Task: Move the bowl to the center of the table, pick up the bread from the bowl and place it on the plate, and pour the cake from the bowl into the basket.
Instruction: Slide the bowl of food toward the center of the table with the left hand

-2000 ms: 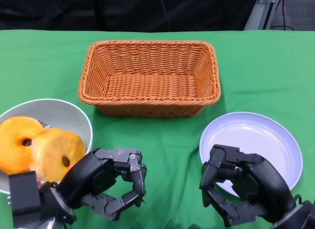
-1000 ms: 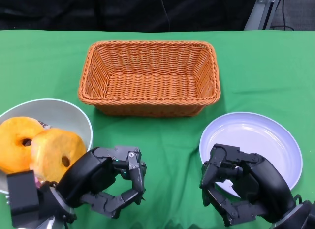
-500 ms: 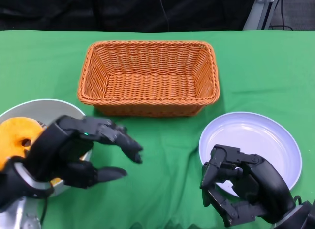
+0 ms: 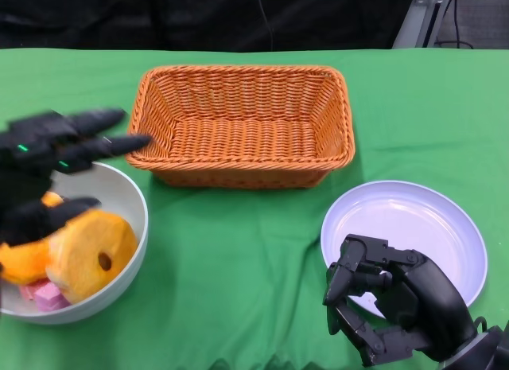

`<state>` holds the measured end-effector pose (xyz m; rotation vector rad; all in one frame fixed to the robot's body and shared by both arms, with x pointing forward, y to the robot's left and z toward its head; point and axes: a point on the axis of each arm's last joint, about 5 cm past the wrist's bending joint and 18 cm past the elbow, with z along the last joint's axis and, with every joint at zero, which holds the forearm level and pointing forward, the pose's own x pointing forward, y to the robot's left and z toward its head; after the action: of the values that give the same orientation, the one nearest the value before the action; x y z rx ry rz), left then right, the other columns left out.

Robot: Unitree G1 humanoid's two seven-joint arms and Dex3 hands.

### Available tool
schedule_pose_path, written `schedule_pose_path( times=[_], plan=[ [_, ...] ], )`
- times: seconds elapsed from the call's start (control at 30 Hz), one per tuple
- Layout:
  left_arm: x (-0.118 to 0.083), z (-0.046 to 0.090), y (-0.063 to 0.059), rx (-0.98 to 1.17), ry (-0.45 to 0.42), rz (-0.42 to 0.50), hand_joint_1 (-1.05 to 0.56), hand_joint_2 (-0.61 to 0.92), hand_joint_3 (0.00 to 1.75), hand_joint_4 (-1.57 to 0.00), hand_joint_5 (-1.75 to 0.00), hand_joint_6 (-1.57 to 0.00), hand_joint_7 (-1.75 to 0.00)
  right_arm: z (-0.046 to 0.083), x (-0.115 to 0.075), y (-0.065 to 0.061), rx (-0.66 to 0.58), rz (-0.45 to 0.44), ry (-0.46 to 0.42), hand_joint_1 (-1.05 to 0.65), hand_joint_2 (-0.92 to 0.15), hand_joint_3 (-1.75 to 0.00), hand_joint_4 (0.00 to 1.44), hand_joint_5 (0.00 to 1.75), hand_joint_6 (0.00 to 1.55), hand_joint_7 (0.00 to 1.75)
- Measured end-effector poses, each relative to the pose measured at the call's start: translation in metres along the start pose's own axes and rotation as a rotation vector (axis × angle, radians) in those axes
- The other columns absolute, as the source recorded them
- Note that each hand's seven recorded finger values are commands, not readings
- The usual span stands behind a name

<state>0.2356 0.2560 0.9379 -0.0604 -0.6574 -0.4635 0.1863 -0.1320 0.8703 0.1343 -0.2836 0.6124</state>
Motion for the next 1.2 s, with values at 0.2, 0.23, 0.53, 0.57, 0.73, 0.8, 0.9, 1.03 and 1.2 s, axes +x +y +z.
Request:
schedule_pose_path(
  times=[0.2, 0.23, 0.53, 0.57, 0.73, 0.8, 0.9, 1.03, 1.2],
  plan=[
    [-0.007, -0.003, 0.019, 0.057, 0.019, 0.172, -0.66, 0.92, 0.2, -0.61, -0.01, -0.6, 0.0, 0.0, 0.0, 0.0, 0.002, -0.001, 0.0, -0.08, -0.45, -1.2, 0.76, 1.69, 0.7, 1.37],
    [-0.008, -0.004, 0.022, 0.075, 0.031, 0.196, -0.66, 0.92, 0.23, -0.62, -0.01, -0.6, 0.0, 0.0, 0.0, 0.0, 0.002, -0.001, 0.0, -0.08, -0.45, -1.21, 0.76, 1.68, 0.7, 1.37],
    [-0.018, -0.022, 0.035, 0.194, 0.201, 0.355, -0.7, 0.92, 0.32, -0.73, -0.04, -0.67, -0.03, -0.001, 0.0, 0.0, 0.007, -0.001, 0.004, -0.09, -0.45, -1.2, 0.76, 1.68, 0.69, 1.37],
    [-0.019, -0.023, 0.036, 0.218, 0.218, 0.363, -0.71, 0.92, 0.33, -0.73, -0.03, -0.67, -0.03, -0.001, 0.0, 0.0, 0.007, -0.001, 0.004, -0.09, -0.45, -1.2, 0.76, 1.68, 0.69, 1.37],
    [-0.022, -0.022, 0.043, 0.366, 0.299, 0.38, -0.7, 0.92, 0.38, -0.7, 0.0, -0.66, -0.01, -0.002, 0.001, 0.0, 0.008, -0.001, 0.002, -0.09, -0.46, -1.19, 0.76, 1.68, 0.69, 1.37],
    [-0.026, -0.024, 0.045, 0.396, 0.341, 0.413, -0.69, 0.92, 0.37, -0.7, 0.0, -0.65, 0.0, -0.002, 0.0, 0.0, 0.008, -0.002, 0.002, -0.09, -0.46, -1.2, 0.76, 1.68, 0.69, 1.37],
    [-0.031, -0.027, 0.046, 0.396, 0.392, 0.474, -0.7, 0.92, 0.34, -0.71, -0.01, -0.66, 0.0, -0.002, 0.0, 0.0, 0.008, -0.002, 0.002, -0.09, -0.46, -1.19, 0.76, 1.68, 0.7, 1.37],
    [-0.036, -0.034, 0.044, 0.375, 0.466, 0.534, -0.68, 0.92, 0.32, -0.73, -0.01, -0.65, 0.0, -0.002, 0.0, 0.0, 0.011, -0.002, 0.004, -0.07, -0.46, -1.2, 0.76, 1.68, 0.69, 1.37],
    [-0.039, -0.04, 0.04, 0.392, 0.536, 0.56, -0.68, 0.92, 0.32, -0.74, -0.01, -0.67, -0.01, -0.002, 0.0, 0.0, 0.012, -0.003, 0.003, -0.08, -0.46, -1.2, 0.75, 1.68, 0.69, 1.37]
  ],
)
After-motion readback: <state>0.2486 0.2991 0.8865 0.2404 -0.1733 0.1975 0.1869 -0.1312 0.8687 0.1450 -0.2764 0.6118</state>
